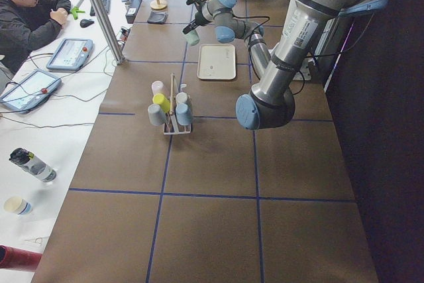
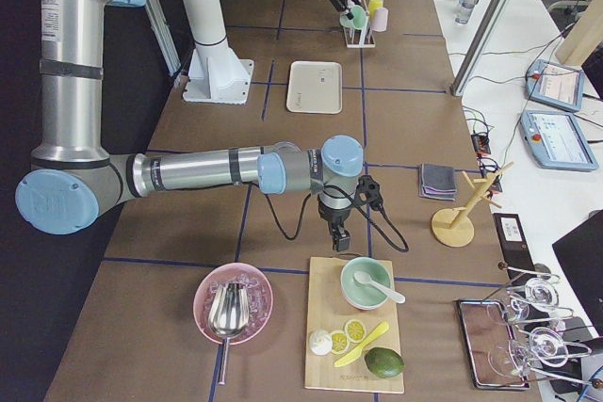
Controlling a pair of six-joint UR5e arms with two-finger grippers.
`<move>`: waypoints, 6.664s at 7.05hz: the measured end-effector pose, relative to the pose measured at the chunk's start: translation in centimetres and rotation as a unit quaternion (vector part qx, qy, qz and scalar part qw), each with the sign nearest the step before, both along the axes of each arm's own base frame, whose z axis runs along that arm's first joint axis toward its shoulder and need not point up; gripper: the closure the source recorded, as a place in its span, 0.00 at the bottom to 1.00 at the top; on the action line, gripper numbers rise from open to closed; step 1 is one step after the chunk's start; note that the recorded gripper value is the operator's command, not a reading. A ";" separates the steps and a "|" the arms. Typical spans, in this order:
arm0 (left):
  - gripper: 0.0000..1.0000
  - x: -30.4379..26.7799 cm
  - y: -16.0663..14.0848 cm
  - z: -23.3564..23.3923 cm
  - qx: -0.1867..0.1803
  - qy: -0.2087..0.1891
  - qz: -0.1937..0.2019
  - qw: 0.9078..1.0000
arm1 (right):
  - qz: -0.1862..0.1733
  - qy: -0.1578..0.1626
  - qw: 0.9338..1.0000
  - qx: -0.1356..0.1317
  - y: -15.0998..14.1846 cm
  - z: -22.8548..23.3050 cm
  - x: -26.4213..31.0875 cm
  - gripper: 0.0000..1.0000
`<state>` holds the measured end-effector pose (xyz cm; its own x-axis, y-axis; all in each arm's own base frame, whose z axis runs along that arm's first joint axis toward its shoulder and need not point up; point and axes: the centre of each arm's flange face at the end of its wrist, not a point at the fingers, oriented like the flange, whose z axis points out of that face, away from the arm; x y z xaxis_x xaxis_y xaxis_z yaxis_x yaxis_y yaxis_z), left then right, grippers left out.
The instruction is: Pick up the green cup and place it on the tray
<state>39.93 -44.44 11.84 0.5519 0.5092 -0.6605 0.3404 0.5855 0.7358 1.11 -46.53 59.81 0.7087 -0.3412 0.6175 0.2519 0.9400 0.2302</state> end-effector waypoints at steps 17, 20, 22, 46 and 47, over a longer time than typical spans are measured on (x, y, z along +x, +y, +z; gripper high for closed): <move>0.30 17.5 11.2 12.4 -0.010 0.176 -0.187 0.967 | -0.001 0.001 1.000 -0.003 0.2 0.4 0.0 0.01; 0.30 19.1 12.8 12.4 0.008 0.150 -0.171 0.974 | -0.001 0.001 1.000 -0.004 0.2 0.4 0.0 0.01; 0.31 21.3 12.7 11.2 0.022 0.133 -0.166 0.977 | -0.001 0.001 1.000 -0.004 0.2 0.5 0.0 0.01; 0.01 14.1 11.6 5.4 0.150 0.084 -0.049 0.984 | 0.001 0.001 1.000 -0.005 -0.1 0.5 0.0 0.01; 0.01 12.7 11.1 4.4 0.147 0.060 -0.039 0.986 | 0.001 0.001 1.000 -0.005 -0.1 0.6 0.0 0.01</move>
